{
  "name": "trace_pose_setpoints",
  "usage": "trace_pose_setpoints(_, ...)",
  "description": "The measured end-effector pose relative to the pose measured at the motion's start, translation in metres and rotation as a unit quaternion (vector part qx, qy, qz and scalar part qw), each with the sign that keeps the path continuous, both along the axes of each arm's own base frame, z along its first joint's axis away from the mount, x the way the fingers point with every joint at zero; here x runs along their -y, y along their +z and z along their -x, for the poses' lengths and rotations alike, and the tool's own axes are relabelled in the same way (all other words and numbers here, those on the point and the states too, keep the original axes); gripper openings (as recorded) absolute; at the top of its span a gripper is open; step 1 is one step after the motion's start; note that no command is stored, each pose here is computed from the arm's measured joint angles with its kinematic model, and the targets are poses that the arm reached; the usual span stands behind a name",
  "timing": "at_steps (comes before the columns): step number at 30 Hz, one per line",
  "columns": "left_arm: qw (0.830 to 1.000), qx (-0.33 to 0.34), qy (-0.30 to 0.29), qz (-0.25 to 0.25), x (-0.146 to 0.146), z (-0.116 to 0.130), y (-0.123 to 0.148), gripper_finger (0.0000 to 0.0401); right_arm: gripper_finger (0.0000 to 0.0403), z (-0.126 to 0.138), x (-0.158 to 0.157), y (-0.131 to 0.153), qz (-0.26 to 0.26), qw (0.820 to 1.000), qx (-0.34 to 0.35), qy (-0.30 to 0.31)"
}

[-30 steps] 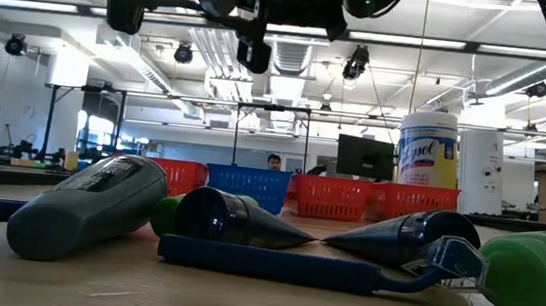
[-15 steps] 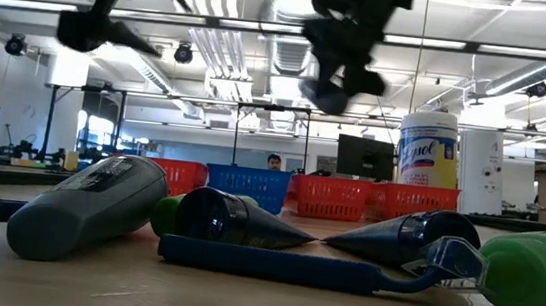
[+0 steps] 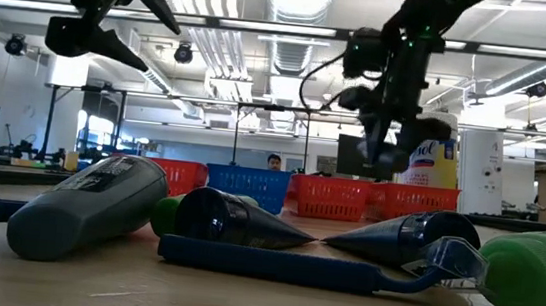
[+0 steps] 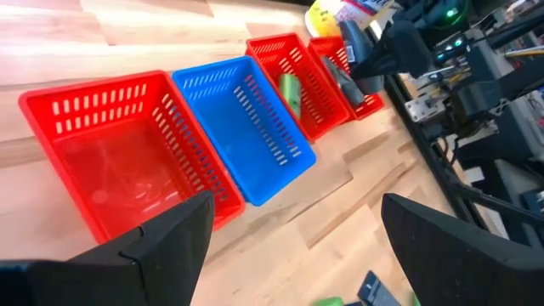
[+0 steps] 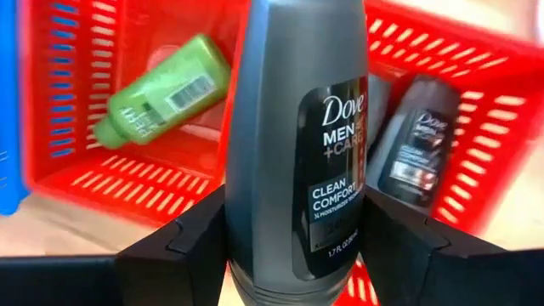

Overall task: Pick & Place Travel size toiletries
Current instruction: Put the gray deodorant into the right red bin

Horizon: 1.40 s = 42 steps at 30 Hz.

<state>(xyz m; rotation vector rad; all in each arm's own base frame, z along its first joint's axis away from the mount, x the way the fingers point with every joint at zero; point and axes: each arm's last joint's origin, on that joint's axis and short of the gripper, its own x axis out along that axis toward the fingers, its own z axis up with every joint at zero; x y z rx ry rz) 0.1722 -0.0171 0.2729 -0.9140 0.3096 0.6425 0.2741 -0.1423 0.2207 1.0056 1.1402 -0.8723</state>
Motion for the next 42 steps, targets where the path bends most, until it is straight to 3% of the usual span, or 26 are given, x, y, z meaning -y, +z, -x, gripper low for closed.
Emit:
trace_pose_setpoints(6, 1.000, -0.005, -0.005, 0.004, 0.000, 0.002, 0.000, 0.0342, 0.0260, 0.006, -0.002, -0.017, -0.011, 0.999, -0.023, -0.022)
trace_pose_setpoints(11, 1.000, -0.010, -0.019, 0.011, 0.000, 0.003, -0.001, 0.0342, 0.0301, 0.005, -0.006, -0.012, -0.005, 1.000, -0.019, -0.017)
trace_pose_setpoints(21, 0.986, -0.093, -0.133, 0.049, 0.006, 0.007, -0.012, 0.0342, 0.0352, 0.001, -0.040, 0.034, 0.037, 0.998, 0.042, 0.007)
trace_pose_setpoints(28, 0.955, -0.147, -0.253, 0.040, 0.014, -0.003, -0.023, 0.0342, 0.0353, 0.002, -0.093, 0.045, 0.027, 0.999, 0.036, -0.003)
trace_pose_setpoints(34, 0.953, -0.172, -0.207, 0.137, 0.024, -0.015, -0.038, 0.0342, 0.0340, 0.006, -0.134, 0.050, 0.030, 0.999, 0.033, -0.014)
trace_pose_setpoints(42, 0.957, -0.158, -0.133, 0.201, 0.084, -0.036, -0.054, 0.0325, 0.0331, 0.013, -0.160, 0.051, 0.035, 0.998, 0.011, 0.044)
